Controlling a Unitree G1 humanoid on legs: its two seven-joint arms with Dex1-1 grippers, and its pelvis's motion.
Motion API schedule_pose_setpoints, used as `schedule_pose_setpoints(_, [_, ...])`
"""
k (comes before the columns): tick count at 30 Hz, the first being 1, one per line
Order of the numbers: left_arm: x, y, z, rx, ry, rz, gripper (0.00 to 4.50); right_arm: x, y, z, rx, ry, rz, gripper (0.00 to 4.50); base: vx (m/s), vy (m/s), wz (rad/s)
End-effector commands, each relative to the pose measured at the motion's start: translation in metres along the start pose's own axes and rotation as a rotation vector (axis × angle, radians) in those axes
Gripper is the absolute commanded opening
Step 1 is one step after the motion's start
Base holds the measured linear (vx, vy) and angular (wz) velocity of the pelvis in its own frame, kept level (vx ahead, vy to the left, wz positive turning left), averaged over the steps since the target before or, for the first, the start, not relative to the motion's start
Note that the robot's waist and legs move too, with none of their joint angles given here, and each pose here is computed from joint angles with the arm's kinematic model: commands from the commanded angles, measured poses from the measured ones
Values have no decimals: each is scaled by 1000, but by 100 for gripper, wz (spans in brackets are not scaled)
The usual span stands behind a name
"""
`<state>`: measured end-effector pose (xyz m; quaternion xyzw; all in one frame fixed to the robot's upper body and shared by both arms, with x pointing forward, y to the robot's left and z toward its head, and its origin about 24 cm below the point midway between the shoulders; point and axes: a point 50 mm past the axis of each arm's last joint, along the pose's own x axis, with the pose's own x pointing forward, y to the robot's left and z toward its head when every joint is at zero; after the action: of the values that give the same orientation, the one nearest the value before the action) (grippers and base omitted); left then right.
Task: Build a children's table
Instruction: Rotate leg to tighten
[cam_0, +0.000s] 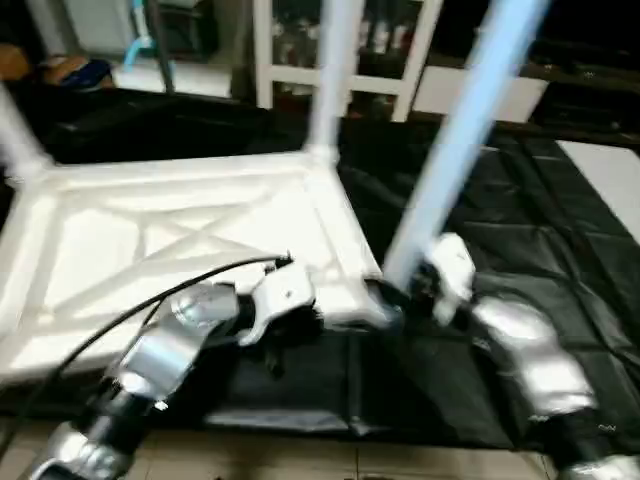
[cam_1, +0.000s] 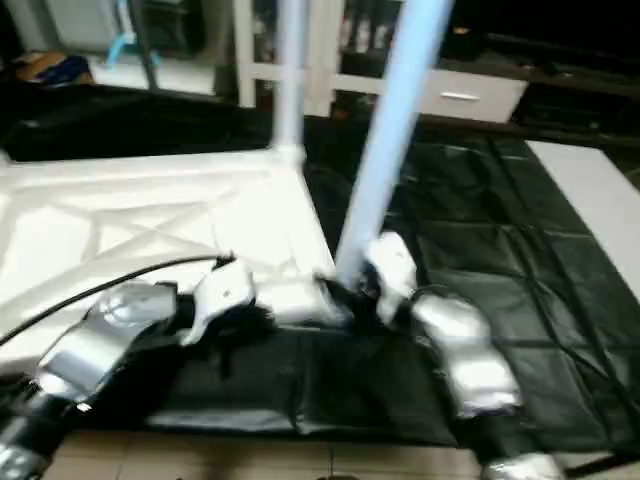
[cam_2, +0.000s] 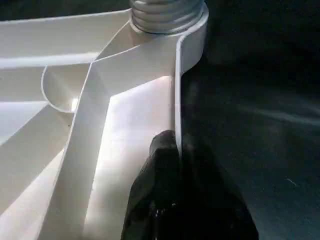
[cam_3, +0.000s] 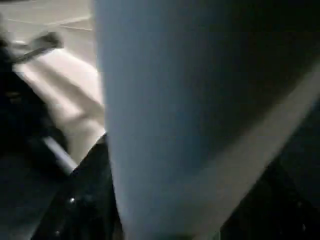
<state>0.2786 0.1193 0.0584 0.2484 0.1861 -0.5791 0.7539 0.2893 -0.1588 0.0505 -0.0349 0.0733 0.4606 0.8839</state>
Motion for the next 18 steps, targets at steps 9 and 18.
schedule_pose_setpoints(9, [2, -12, -8, -16, 2, -87, 0, -32, -16, 6, 48, 23, 193, 284, 0, 0, 0])
schedule_pose_setpoints(18, [1, -14, -7, -18, -2, -105, 0, -29, -14, 2, 119, 10, 234, 220, 0, 0, 0])
